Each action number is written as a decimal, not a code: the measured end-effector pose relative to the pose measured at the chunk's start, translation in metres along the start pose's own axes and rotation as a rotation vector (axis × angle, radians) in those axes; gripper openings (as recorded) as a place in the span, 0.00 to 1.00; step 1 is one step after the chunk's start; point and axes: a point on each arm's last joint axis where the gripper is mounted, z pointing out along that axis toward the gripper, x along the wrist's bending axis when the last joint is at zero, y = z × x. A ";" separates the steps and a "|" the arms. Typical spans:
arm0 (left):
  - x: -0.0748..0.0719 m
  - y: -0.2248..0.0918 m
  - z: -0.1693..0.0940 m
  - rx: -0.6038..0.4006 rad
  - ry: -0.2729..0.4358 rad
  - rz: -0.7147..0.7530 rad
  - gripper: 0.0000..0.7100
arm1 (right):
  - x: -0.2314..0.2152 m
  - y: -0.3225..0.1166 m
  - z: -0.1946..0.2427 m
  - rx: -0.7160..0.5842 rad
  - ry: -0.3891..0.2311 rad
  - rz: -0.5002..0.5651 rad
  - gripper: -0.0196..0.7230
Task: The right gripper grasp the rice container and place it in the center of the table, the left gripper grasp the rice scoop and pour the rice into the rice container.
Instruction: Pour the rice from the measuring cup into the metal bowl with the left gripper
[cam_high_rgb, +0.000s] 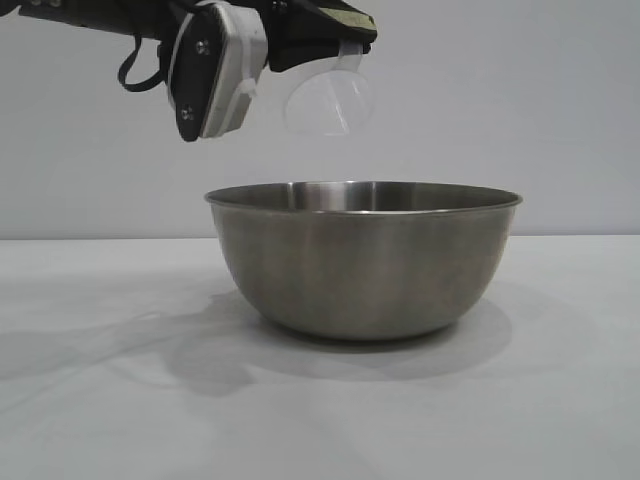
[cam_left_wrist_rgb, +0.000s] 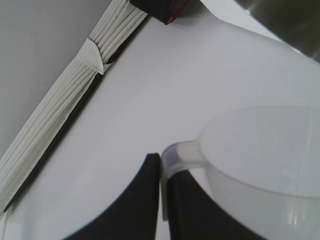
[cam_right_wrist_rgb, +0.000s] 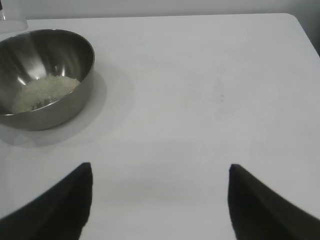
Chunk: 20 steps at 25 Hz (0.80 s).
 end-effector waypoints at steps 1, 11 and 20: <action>0.000 0.000 0.000 0.000 0.000 0.000 0.00 | 0.000 0.000 0.000 0.000 0.000 0.000 0.68; 0.002 -0.002 0.002 -0.012 0.015 0.039 0.00 | 0.000 0.000 0.000 0.000 0.000 0.000 0.68; 0.002 -0.005 0.003 -0.001 0.019 0.003 0.00 | 0.000 0.000 0.000 0.000 0.000 0.000 0.68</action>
